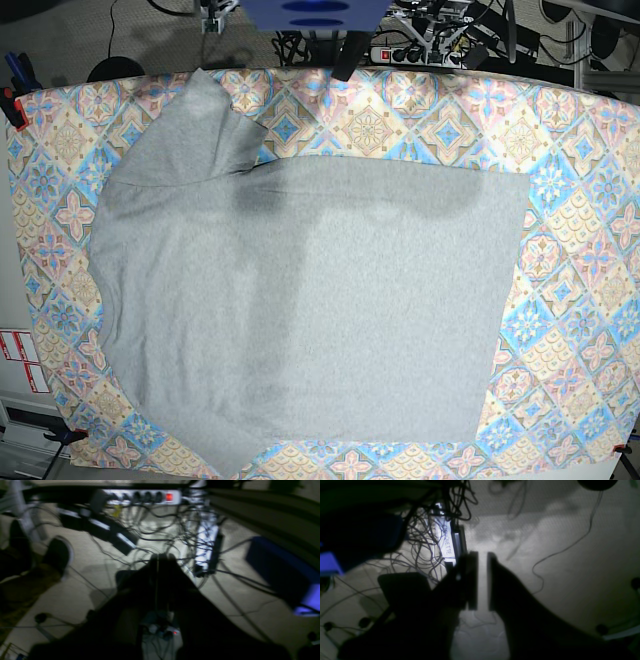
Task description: Fold the T-shirt properly
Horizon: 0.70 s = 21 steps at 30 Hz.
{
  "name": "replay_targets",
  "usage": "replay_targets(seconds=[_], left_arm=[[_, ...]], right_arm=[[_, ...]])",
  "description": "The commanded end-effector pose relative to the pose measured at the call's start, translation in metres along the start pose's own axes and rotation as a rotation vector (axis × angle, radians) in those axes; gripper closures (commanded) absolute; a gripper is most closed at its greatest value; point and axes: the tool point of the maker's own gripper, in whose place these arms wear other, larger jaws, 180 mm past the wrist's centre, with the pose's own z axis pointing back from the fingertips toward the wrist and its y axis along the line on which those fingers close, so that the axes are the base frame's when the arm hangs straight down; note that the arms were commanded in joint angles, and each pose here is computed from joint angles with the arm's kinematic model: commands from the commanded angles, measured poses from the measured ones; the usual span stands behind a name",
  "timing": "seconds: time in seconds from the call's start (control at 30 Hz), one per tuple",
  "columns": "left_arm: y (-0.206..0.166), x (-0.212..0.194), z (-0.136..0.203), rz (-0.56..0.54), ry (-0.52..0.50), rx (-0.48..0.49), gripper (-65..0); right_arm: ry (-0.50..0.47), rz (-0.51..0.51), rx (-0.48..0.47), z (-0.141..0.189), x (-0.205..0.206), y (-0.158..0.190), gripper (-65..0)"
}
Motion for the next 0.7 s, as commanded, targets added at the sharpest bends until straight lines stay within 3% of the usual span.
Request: replay_targets(seconds=[0.0, 0.37, 0.67], left_arm=[[0.012, 0.000, 0.003, -0.009, -0.020, 0.020, 0.0], [0.061, -0.014, 0.031, -0.081, -0.096, 0.080, 0.0], [0.071, -0.005, 0.079, -0.160, -0.232, 0.075, 0.0]], right_arm=[[-0.008, 0.003, -0.019, 0.005, -0.008, -0.011, -5.2], [-0.148, 0.072, -0.089, 0.044, -0.030, -0.068, -5.2], [-0.301, 0.135, -0.143, 0.087, -0.006, -0.109, -5.2]])
